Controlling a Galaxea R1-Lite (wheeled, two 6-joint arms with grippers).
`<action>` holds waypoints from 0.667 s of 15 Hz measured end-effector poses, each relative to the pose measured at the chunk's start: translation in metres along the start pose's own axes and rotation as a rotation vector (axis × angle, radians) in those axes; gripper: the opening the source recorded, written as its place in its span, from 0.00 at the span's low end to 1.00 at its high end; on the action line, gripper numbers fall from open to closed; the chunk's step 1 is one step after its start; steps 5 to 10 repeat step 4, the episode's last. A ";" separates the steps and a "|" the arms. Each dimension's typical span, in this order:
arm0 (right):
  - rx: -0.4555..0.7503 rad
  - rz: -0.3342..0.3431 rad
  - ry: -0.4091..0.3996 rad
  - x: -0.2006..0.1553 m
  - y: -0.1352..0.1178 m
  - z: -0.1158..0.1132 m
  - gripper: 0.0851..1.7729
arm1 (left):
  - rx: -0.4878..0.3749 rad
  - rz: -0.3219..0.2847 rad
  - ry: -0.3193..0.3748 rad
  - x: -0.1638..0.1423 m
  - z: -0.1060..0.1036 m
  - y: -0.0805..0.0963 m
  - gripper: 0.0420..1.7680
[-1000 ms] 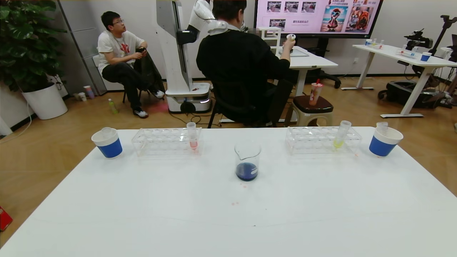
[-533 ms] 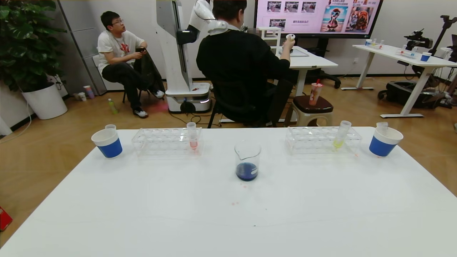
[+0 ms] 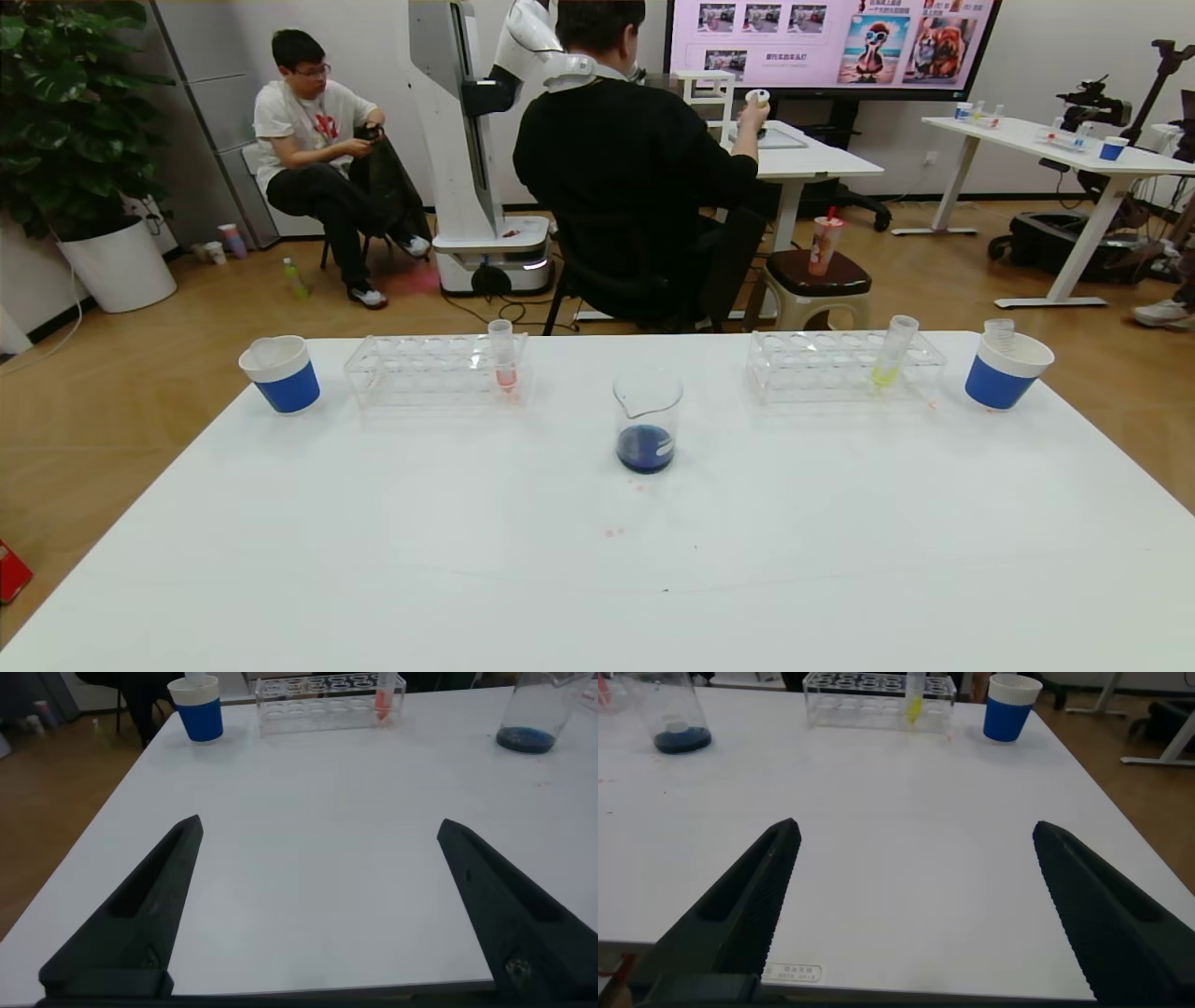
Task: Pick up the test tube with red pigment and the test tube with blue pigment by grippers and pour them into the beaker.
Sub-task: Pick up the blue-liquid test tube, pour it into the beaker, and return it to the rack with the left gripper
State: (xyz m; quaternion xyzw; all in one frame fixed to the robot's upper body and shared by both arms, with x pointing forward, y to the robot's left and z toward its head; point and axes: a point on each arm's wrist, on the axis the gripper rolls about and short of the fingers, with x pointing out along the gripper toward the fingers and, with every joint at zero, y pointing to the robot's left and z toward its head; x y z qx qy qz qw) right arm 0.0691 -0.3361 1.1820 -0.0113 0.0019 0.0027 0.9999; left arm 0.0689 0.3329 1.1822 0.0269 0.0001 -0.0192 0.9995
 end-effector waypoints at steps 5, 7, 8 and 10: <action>0.000 0.000 0.000 0.000 0.000 0.000 0.98 | -0.001 0.000 0.001 0.000 0.000 0.000 0.99; 0.000 0.000 0.000 0.000 0.000 0.000 0.98 | -0.001 0.000 0.001 0.000 0.000 0.000 0.99; 0.000 0.000 0.000 0.000 0.000 0.000 0.98 | -0.001 0.000 0.001 0.000 0.000 0.000 0.99; 0.000 0.000 0.000 0.000 0.000 0.000 0.98 | -0.001 0.000 0.001 0.000 0.000 0.000 0.99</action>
